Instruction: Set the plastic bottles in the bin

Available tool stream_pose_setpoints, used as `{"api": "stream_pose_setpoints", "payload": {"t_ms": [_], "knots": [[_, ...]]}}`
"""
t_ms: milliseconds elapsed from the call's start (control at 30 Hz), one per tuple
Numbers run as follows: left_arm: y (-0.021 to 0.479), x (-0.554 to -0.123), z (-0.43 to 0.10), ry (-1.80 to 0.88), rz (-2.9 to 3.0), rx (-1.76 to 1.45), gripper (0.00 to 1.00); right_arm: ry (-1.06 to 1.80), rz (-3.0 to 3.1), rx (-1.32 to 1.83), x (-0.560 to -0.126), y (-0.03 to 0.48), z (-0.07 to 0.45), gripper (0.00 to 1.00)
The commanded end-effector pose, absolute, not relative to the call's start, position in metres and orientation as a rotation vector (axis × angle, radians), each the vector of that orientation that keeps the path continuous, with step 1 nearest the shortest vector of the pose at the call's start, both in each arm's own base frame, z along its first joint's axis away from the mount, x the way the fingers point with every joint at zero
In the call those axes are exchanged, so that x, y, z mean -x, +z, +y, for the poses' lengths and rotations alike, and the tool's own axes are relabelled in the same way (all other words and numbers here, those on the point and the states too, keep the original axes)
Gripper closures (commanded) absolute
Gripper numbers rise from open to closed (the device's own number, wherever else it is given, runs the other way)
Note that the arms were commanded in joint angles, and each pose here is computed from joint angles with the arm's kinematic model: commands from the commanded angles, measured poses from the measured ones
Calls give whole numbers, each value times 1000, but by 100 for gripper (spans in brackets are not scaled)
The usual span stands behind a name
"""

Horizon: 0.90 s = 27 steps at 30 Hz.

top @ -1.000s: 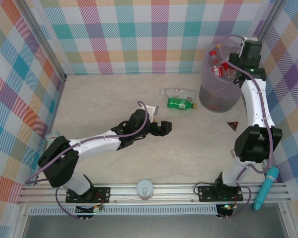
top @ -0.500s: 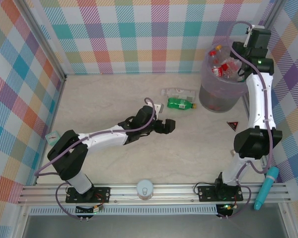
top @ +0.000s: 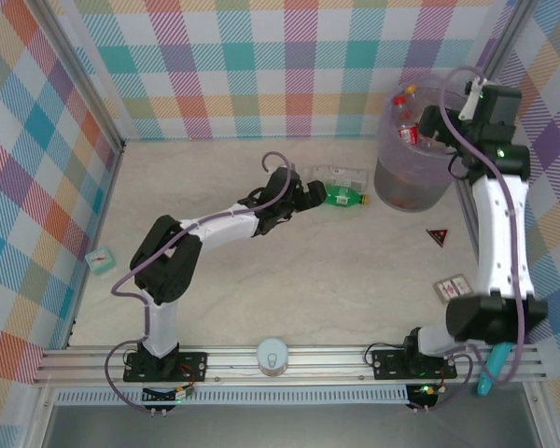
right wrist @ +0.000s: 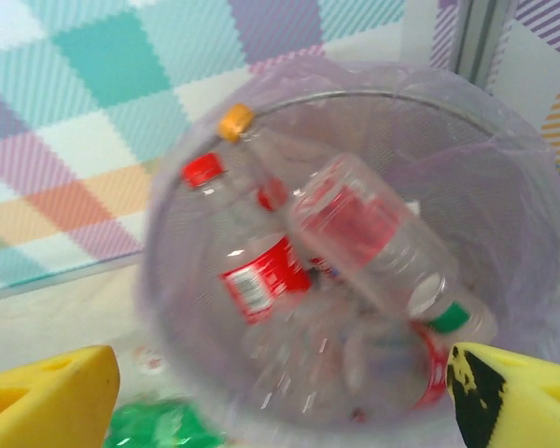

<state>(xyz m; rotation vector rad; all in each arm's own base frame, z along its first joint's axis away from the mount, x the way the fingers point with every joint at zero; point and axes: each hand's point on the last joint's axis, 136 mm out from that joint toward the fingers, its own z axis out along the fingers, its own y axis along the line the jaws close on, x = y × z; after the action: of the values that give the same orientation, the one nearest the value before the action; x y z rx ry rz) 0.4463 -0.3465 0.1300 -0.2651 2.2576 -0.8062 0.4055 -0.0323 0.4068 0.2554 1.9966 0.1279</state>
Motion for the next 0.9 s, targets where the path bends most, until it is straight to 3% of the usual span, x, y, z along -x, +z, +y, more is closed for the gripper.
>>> {"api": "stream_pose_setpoints", "payload": {"t_ms": [0, 367, 867], "knots": [[124, -462, -362, -1022, 2211, 554, 0, 298, 2004, -278, -377, 397, -10, 9], [80, -482, -406, -1203, 2187, 681, 0, 462, 2026, -252, -292, 372, 35, 9], [42, -496, -431, -1252, 2203, 773, 7, 438, 2080, -285, -283, 339, 31, 9]]}}
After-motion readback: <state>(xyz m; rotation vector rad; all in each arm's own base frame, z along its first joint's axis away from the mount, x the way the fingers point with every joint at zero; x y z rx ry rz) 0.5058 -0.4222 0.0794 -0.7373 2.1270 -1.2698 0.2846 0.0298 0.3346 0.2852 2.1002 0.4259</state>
